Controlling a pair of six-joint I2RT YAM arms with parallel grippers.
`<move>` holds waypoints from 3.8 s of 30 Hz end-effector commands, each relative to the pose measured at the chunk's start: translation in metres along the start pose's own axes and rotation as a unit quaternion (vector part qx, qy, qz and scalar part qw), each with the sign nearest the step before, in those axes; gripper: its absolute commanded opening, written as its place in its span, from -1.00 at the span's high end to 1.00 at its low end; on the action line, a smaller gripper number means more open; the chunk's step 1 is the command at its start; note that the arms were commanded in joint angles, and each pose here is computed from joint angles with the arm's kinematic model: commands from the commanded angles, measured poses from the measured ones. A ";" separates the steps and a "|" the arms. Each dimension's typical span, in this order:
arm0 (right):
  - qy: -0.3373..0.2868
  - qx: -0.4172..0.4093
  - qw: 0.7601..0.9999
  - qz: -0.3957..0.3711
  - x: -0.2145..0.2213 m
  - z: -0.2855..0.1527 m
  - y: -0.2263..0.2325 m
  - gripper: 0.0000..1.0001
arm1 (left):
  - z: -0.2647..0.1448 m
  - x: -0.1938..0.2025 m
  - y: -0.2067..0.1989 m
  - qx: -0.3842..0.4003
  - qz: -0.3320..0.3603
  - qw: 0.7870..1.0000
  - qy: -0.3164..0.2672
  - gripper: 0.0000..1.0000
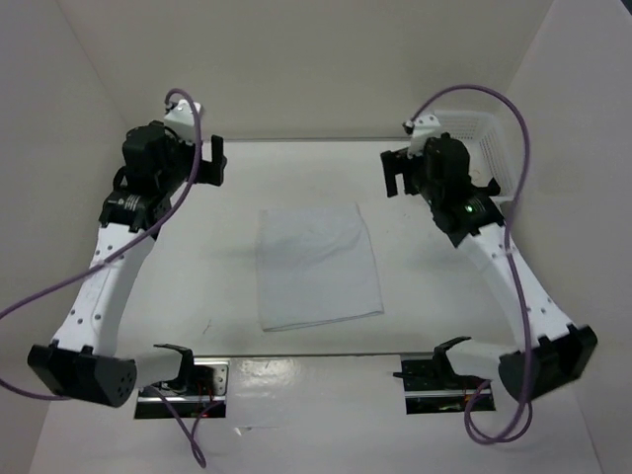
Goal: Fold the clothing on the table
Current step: Flatten the skirt out, then fold the skirt
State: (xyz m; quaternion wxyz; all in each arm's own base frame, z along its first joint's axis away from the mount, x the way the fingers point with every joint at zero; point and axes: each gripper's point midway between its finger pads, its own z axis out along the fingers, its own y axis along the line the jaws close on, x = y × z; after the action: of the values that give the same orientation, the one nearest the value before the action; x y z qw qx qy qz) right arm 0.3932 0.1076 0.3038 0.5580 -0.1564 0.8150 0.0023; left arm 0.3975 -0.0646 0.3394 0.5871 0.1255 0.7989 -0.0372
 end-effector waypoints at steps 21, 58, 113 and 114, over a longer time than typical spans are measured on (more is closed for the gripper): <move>0.060 0.125 0.983 0.120 0.106 -0.049 -0.085 -0.96 | -0.029 0.136 0.009 -0.027 -0.073 0.992 0.103 -1.00; 0.227 -0.124 0.964 0.051 0.156 0.126 0.025 -0.26 | 0.152 0.239 -0.078 0.240 -0.144 0.906 0.318 -0.84; 0.214 -0.281 0.934 0.052 0.159 0.177 0.088 -0.26 | 0.189 0.261 -0.075 0.185 -0.084 0.918 0.340 0.80; 0.217 -0.282 0.933 0.053 0.163 0.181 0.089 -0.26 | 0.189 0.261 -0.075 0.185 -0.084 0.918 0.340 0.80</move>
State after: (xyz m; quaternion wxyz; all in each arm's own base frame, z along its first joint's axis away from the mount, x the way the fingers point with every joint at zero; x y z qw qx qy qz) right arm 0.4662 0.1667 0.0572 0.2734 -0.2367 0.9094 0.2055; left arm 0.4721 -0.1434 0.0245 0.2277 0.1590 0.9362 -0.2153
